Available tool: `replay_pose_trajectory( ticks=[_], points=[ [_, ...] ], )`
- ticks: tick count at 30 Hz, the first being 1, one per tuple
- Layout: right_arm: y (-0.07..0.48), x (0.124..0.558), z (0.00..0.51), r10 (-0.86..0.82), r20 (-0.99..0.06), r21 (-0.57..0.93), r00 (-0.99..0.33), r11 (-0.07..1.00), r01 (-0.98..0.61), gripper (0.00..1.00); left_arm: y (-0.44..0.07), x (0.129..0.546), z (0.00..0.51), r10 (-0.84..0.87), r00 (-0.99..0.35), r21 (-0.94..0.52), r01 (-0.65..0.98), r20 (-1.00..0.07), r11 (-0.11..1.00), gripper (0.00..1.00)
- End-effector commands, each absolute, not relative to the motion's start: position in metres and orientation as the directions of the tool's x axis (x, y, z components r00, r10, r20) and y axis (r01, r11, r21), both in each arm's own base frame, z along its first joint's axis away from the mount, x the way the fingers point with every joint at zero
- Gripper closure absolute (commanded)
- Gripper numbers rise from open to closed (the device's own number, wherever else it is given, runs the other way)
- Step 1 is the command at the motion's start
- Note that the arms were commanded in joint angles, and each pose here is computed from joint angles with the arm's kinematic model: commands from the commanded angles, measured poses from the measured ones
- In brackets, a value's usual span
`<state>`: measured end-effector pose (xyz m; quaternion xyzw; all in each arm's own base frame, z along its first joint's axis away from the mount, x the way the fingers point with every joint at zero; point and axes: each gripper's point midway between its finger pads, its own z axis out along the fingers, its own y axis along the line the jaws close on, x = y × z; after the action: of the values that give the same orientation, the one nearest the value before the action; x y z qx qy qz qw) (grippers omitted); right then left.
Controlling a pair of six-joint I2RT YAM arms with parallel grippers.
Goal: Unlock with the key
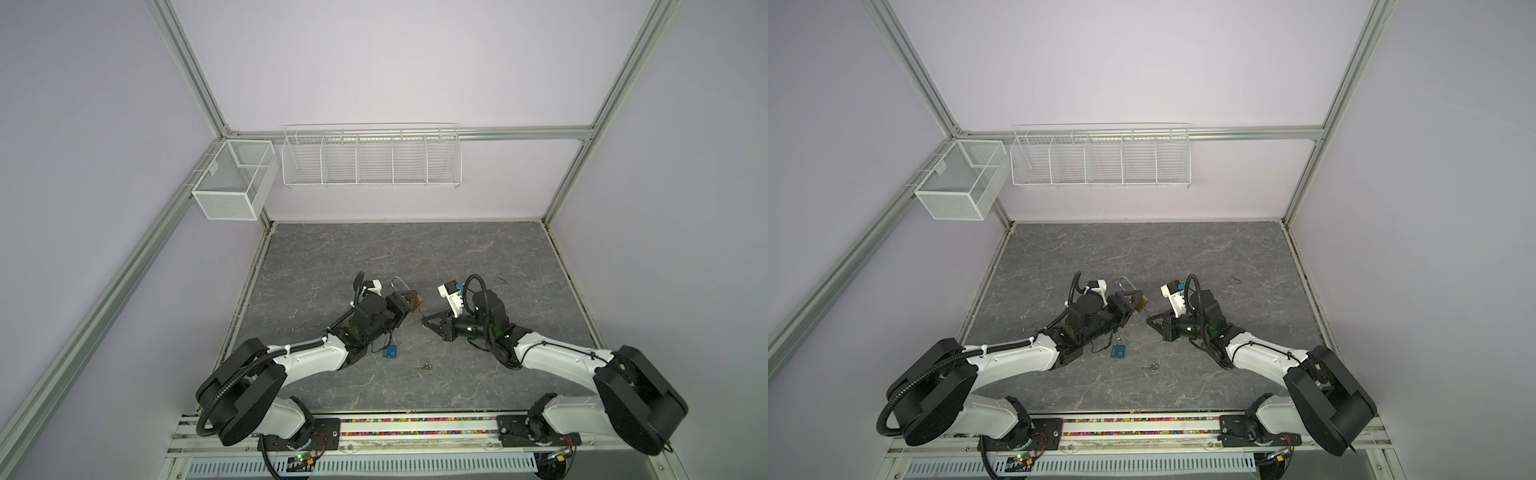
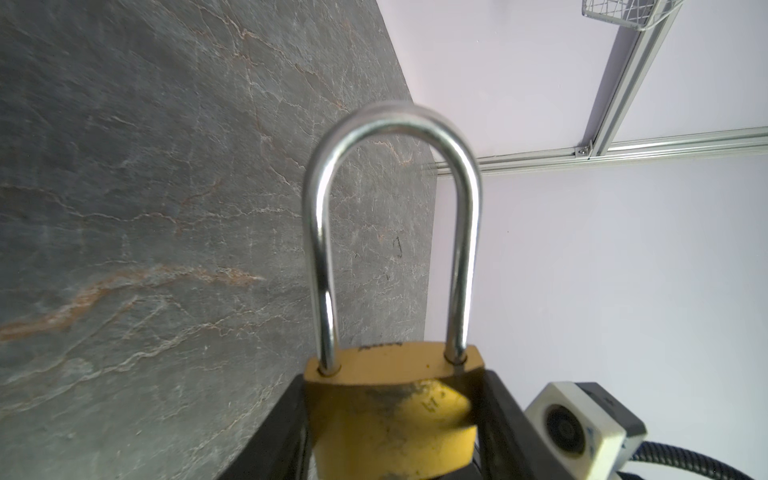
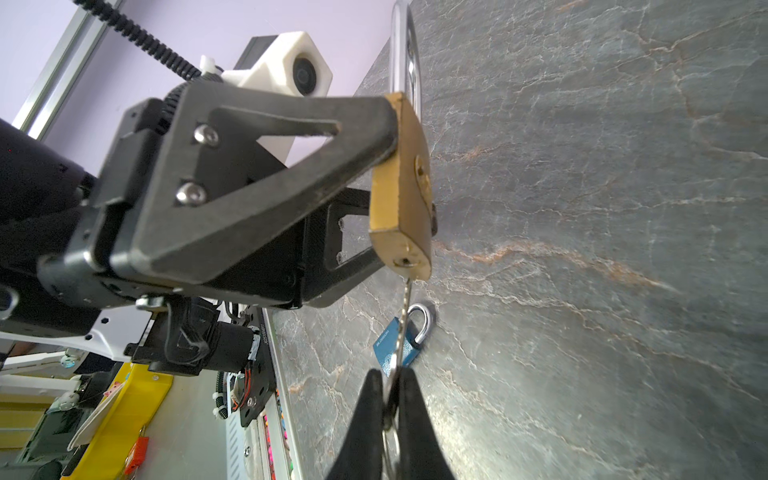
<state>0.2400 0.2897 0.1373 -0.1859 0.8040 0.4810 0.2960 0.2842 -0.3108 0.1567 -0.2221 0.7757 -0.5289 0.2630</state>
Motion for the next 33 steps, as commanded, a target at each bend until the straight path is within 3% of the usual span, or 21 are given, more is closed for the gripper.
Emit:
replay_pose_trajectory(
  ticks=[1,33],
  points=[
    [0.292,0.243,0.149,-0.016,-0.684,0.639,-0.729,0.468,-0.610,0.94,-0.316,0.287,0.194,-0.641,-0.748,-0.967,0.005,-0.172,0.253,1.00],
    [0.297,0.255,0.150,-0.022,-0.664,0.629,-0.747,0.524,-0.574,0.94,-0.332,0.286,0.200,-0.593,-0.768,-0.946,0.053,-0.244,0.320,1.00]
  ],
)
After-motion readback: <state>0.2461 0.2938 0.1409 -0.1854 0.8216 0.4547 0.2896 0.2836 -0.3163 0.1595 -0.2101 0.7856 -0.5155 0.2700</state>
